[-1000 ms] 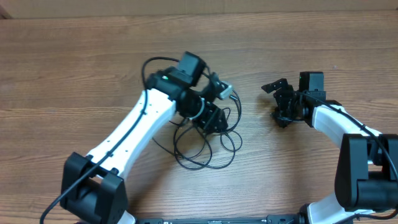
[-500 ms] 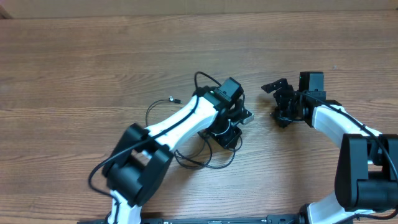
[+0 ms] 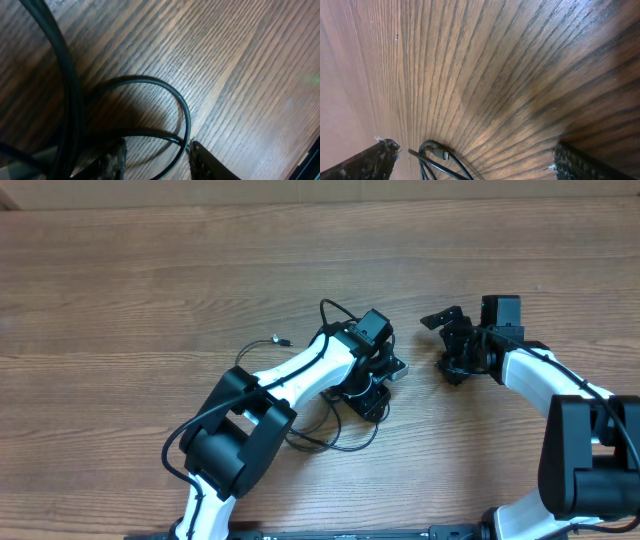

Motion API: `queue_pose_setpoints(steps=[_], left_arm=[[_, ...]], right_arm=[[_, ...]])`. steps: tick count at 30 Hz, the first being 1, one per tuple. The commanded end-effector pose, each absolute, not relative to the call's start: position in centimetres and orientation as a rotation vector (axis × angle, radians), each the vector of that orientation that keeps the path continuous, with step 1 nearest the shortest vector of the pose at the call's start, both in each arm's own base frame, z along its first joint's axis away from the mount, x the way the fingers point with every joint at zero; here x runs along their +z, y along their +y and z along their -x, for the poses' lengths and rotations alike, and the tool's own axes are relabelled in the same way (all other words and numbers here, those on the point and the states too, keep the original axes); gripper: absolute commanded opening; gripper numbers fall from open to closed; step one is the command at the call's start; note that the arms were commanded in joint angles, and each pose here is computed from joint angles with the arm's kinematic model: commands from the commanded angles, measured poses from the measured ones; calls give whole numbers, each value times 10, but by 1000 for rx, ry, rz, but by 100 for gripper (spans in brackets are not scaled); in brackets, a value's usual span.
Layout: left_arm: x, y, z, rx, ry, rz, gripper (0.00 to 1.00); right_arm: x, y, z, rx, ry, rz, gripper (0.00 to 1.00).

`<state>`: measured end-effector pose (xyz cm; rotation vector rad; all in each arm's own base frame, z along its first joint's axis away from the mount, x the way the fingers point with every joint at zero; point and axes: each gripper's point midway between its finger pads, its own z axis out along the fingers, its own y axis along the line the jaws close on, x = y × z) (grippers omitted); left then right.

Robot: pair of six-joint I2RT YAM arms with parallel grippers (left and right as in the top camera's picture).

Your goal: Untangle cables

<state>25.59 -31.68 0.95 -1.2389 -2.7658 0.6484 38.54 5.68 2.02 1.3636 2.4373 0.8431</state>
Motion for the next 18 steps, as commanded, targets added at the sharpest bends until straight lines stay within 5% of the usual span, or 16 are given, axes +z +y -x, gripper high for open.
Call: queue_pose_setpoints(steps=[1, 18], left_arm=[[4, -318, -252, 669, -2744, 1215, 41], [0, -315, -229, 663, -2696, 1107, 40]], right_arm=[[-32, 30, -350, 559, 2505, -1509, 100], [-32, 30, -350, 559, 2505, -1509, 100]])
